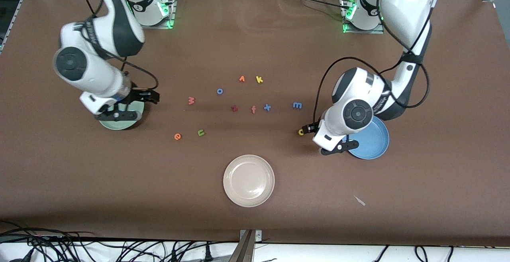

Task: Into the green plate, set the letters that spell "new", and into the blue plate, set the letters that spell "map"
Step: 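Reach the left gripper to the yellow letter while the right gripper reaches letters, then carry the yellow letter into the blue plate with the left gripper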

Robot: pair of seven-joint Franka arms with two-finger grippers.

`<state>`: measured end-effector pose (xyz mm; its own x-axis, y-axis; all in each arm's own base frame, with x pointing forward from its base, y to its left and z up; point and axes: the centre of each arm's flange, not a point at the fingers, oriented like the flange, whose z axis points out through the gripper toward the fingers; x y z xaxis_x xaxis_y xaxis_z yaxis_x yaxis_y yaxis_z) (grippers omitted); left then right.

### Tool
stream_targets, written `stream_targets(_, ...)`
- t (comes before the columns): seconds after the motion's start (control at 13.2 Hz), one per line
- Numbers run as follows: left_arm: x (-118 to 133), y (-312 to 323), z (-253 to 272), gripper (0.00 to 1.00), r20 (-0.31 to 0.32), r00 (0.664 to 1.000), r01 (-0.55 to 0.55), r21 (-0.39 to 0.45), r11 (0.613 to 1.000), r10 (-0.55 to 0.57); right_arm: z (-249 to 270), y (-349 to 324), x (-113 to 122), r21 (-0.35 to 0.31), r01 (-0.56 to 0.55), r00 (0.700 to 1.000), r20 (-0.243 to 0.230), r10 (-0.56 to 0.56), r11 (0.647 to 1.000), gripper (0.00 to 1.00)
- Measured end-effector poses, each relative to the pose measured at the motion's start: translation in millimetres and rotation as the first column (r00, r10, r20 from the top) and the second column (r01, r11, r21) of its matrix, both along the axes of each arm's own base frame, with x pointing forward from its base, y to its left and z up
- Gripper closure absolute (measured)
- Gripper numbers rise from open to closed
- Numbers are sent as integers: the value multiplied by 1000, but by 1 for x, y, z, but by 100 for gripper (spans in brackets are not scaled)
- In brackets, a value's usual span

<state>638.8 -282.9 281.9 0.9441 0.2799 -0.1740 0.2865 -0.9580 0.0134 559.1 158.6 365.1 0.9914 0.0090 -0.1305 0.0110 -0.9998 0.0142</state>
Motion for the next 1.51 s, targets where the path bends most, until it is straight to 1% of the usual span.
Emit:
stream_targets(0.15,-4,-18,-21,0,14,999,-32,-3,999,32,-15,15,-10,6,10,1000,20,-10,1000,0)
stream_targets(0.23,-9,-31,-36,4,15,999,-39,-3,999,39,-24,21,-15,11,18,999,33,-19,1000,0)
stream_targets(0.38,-21,-53,-66,27,15,999,-48,-4,999,48,-44,32,-28,24,40,997,67,-42,999,0)
stream_targets(0.45,-26,-57,-79,37,11,999,-49,-1,999,49,-55,37,-36,32,48,995,83,-51,998,0)
stream_targets(0.53,-29,-57,-87,44,4,999,-51,3,999,51,-67,42,-44,40,47,994,98,-51,998,0)
stream_targets(0.61,-31,-55,-93,44,0,999,-52,9,999,52,-79,47,-52,47,40,993,108,-45,998,0)
stream_targets(0.76,-31,-50,-97,44,11,999,-31,38,999,31,-101,55,-62,52,30,994,108,-36,998,0)
stream_targets(0.91,-32,-48,-100,44,17,1000,-11,60,998,10,-127,63,-66,62,19,993,113,-26,998,0)
stream_targets(1.14,-35,-46,-104,44,14,1000,-10,64,998,9,-172,71,-69,80,12,992,123,-22,997,0)
stream_targets(1.29,-37,-45,-109,48,22,1000,-12,60,998,10,-191,73,-73,79,9,994,109,-18,997,0)
stream_targets(1.36,-37,-45,-110,51,28,1000,-12,56,998,11,-195,74,-75,77,8,995,103,-16,997,0)
stream_targets(1.44,-37,-46,-110,52,31,999,-13,54,998,11,-195,75,-76,77,8,995,102,-16,997,0)
stream_targets(1.51,-37,-47,-109,63,40,999,-12,47,999,10,-195,76,-76,77,9,995,102,-17,997,0)
